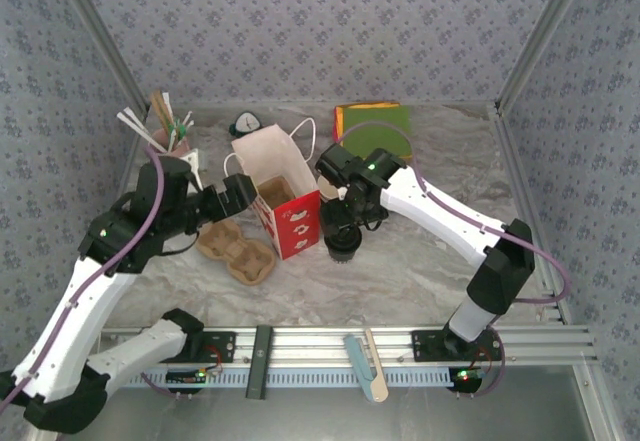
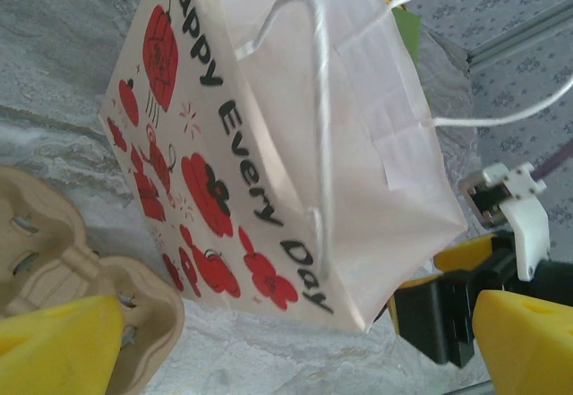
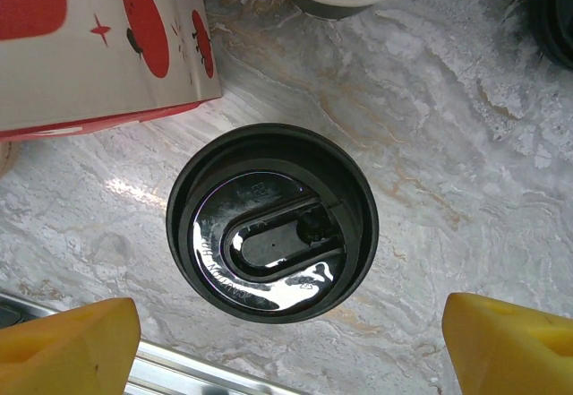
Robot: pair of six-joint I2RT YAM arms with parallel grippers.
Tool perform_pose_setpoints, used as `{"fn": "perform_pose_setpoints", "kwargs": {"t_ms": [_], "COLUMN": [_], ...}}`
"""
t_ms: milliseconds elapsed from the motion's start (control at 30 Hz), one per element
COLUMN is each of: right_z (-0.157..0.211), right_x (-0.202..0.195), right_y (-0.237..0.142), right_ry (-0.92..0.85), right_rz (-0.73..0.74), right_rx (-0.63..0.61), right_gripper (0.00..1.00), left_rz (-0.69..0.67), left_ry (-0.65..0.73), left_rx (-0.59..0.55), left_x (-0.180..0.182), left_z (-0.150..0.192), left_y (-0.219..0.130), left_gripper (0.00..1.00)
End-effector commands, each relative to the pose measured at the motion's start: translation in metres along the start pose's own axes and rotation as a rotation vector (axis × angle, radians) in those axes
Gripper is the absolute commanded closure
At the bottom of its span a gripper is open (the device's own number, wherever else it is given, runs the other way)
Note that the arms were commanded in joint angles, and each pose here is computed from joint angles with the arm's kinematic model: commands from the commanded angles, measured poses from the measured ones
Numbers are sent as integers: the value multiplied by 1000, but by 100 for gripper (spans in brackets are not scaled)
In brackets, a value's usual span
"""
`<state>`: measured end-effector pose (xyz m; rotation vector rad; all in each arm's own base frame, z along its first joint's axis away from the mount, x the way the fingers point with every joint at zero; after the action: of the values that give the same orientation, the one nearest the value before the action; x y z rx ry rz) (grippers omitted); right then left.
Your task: Pack the takeout coffee
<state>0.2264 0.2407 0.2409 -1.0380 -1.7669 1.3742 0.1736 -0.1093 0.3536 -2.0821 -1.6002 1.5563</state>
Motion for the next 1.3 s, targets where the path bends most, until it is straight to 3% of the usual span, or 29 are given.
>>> {"fn": "perform_pose_setpoints", "kwargs": {"t_ms": [0,333,1267], "right_z": [7,8,1], "right_x": [2,3,4], "right_y": [5,18,27], "right_ry": [22,31,8], "right_rz": [2,14,59], "right_rx": [49,93,140], "right_gripper": [11,10,13], "left_rz": [61,103,70], "left_ry": [38,52,58], "left_rx": [24,91,64], "left_x": [1,15,23], "left_z": [9,32,31], "left_y": [-4,0,7], "left_gripper": [0,0,0]}}
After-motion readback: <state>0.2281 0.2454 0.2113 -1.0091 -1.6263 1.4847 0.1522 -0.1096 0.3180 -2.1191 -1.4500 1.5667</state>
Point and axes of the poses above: each hand's point on the last joint's axis, 136 mm out from that joint toward the fingers, its own y axis out along the fingers, its own x axis along the line the jaws close on, z = x × y, the point moved 6 cm from there along -y, back along the fingers, and after that the axes turned 7 degrees about -y, right-handed, at the moved point
